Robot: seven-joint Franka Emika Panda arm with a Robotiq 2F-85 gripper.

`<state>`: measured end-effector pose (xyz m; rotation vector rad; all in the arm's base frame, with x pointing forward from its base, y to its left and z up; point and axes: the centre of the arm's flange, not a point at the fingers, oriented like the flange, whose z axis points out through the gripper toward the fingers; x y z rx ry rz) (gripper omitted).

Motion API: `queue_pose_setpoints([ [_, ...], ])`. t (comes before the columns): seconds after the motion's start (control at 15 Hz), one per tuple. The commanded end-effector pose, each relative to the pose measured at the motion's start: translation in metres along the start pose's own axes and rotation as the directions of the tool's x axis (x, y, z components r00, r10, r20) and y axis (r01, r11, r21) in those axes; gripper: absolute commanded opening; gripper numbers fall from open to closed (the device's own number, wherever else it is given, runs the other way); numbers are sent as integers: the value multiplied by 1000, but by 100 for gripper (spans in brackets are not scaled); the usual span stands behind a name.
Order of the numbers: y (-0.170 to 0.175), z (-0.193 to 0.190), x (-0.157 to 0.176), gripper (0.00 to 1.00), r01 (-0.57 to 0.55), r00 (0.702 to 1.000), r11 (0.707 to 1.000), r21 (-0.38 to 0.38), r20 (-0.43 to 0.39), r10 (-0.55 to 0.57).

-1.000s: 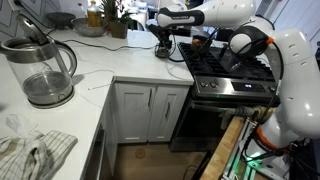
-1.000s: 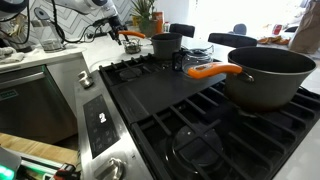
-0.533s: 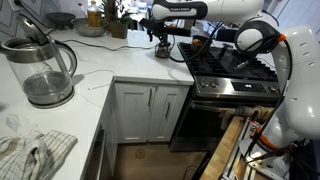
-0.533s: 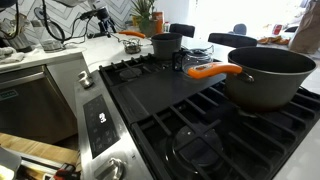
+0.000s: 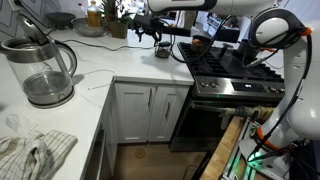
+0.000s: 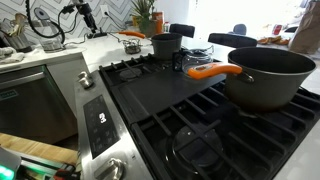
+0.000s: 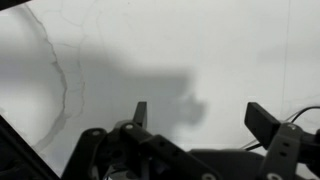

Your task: Move the brown object to the right

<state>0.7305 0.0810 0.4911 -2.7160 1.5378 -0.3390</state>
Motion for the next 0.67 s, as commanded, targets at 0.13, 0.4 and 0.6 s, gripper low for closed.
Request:
queue_pose_setpoints([
  [0.13, 48, -34, 1, 100, 292, 954, 954, 64, 51, -295],
  [0.4, 31, -42, 10, 100, 309, 950, 949, 53, 27, -311],
  [0.6, 34, -42, 9, 100, 328, 944, 943, 54, 31, -329],
])
